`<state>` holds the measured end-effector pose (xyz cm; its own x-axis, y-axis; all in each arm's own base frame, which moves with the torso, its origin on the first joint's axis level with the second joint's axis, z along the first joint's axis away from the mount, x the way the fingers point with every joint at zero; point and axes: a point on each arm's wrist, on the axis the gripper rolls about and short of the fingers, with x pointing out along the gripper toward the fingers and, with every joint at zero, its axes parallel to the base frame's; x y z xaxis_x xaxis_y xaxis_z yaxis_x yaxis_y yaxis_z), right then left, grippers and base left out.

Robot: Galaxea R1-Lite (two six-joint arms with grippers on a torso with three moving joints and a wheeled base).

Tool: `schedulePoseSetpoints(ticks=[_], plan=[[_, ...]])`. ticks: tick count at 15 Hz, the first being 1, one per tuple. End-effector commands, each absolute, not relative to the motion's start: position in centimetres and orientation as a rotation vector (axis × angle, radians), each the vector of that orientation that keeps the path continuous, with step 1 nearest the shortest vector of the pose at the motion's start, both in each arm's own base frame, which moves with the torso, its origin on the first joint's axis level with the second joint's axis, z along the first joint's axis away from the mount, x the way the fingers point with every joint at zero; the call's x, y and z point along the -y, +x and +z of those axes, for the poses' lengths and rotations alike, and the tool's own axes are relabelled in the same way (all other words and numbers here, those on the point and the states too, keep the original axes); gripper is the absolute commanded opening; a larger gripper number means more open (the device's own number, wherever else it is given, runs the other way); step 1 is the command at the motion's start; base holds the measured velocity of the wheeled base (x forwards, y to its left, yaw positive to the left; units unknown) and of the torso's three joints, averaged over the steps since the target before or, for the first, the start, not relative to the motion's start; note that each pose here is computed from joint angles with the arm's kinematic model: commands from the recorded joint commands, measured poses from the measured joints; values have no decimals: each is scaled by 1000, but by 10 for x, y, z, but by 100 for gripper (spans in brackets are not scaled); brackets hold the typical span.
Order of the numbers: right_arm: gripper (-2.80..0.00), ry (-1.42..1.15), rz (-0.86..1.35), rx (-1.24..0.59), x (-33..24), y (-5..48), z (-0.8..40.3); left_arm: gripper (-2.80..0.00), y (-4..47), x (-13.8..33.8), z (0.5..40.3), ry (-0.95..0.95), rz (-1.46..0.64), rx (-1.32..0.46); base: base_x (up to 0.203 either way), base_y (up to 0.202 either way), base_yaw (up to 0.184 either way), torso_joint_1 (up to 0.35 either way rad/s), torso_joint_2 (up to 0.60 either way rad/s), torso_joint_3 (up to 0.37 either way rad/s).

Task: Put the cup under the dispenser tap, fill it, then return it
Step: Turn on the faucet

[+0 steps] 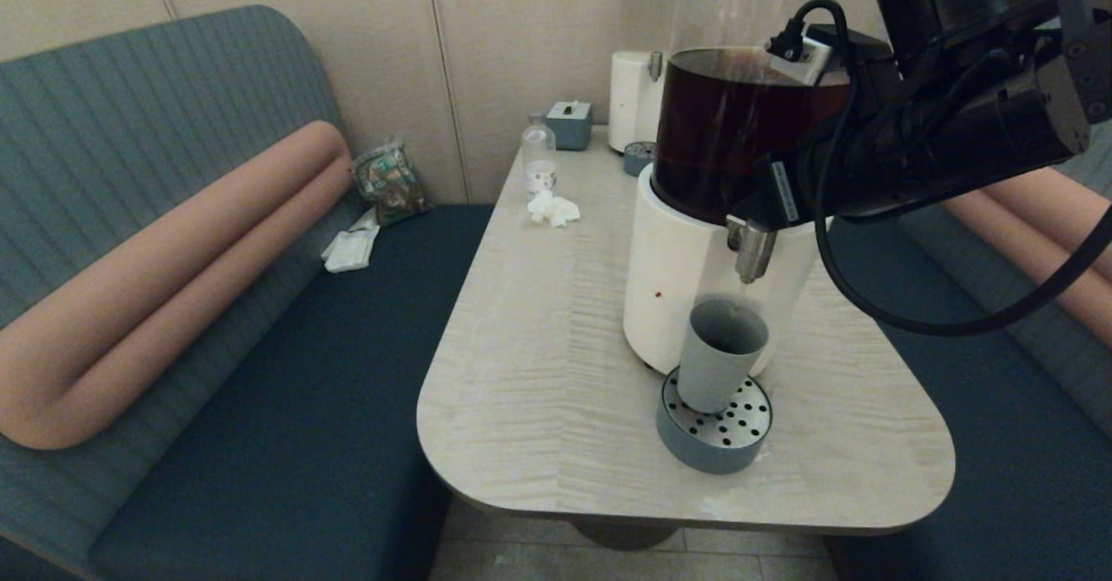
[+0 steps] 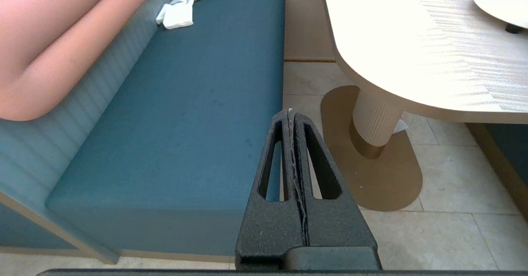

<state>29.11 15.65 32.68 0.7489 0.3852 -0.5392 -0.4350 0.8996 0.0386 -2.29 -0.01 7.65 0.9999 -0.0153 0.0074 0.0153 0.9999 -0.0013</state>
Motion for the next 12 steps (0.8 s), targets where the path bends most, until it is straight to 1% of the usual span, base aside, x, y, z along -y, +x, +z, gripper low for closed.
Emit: schedulePoseSetpoints(ticks=[1,12], plan=[[-280,-94,455,-578,-158,291,326,-280,-23,0,77,-2,-15,8,0,0,0,0,0,0],[-280,-90,460,-570,-159,290,327,-280,-23,0,77,-2,-15,8,0,0,0,0,0,0]])
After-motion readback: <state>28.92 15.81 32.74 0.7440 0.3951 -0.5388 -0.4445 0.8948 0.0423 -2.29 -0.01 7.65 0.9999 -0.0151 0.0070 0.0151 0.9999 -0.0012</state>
